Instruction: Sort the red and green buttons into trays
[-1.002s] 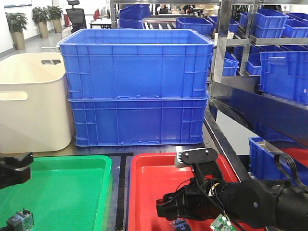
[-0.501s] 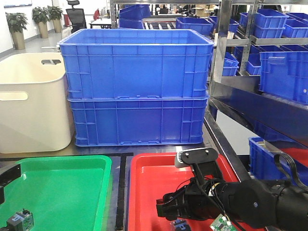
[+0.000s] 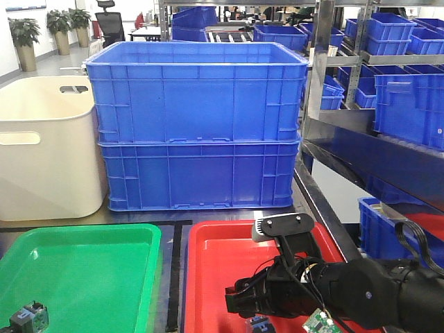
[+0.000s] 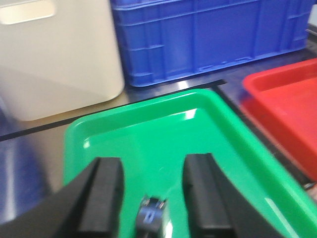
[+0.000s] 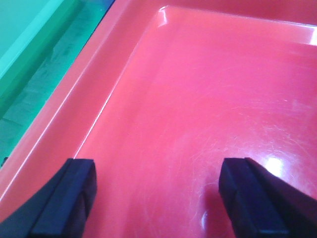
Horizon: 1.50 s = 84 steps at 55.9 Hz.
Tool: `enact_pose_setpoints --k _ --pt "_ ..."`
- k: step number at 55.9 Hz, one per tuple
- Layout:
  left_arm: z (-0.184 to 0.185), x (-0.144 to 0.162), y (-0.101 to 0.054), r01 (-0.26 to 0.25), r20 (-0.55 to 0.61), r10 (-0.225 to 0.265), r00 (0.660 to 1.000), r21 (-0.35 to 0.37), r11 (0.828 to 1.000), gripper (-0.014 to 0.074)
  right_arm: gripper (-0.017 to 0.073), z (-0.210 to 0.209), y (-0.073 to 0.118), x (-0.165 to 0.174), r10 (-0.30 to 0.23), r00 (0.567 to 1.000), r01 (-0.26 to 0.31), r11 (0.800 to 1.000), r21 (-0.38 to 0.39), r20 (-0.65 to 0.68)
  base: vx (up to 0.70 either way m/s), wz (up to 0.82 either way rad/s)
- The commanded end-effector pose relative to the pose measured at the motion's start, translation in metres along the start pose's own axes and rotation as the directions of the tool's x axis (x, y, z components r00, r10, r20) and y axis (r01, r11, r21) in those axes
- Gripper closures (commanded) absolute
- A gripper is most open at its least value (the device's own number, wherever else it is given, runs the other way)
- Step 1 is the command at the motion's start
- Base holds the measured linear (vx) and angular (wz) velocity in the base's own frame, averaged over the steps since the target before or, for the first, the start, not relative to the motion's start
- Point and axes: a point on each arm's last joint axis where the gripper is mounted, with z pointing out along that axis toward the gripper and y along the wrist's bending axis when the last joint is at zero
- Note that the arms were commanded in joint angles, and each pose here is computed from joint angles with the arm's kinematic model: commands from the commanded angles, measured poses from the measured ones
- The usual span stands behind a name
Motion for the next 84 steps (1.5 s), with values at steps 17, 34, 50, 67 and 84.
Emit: enact_pose_setpoints --k 17,34,50,67,84 --pt "-0.045 0.108 -0.01 0.043 0.23 -0.031 0.973 -0.045 0.998 0.0506 -0.0015 -0.016 0.002 -0.025 -0.001 0.989 0.0 1.0 0.003 0.146 0.0 0.0" --pt "-0.066 0.143 -0.013 0.057 0.345 -0.023 0.938 -0.086 0.995 0.0574 -0.0015 -0.016 0.002 -0.025 0.0 0.99 -0.001 1.0 0.002 0.144 0.0 0.0" --pt "-0.066 0.144 -0.009 0.075 0.328 -0.021 0.944 -0.152 0.985 0.0573 -0.0015 -0.016 0.002 -0.025 0.002 0.99 -0.002 1.0 0.002 0.143 0.0 0.0" --pt "-0.066 0.144 -0.009 0.075 0.326 -0.021 0.945 -0.152 0.985 0.0573 -0.0015 -0.016 0.002 -0.025 0.002 0.99 -0.002 1.0 0.002 0.143 0.0 0.0" --pt "-0.065 0.145 -0.009 0.075 0.32 -0.022 0.947 -0.152 0.986 0.0573 -0.0015 -0.018 0.003 -0.025 0.001 0.989 -0.002 1.0 0.001 0.145 0.0 0.0"
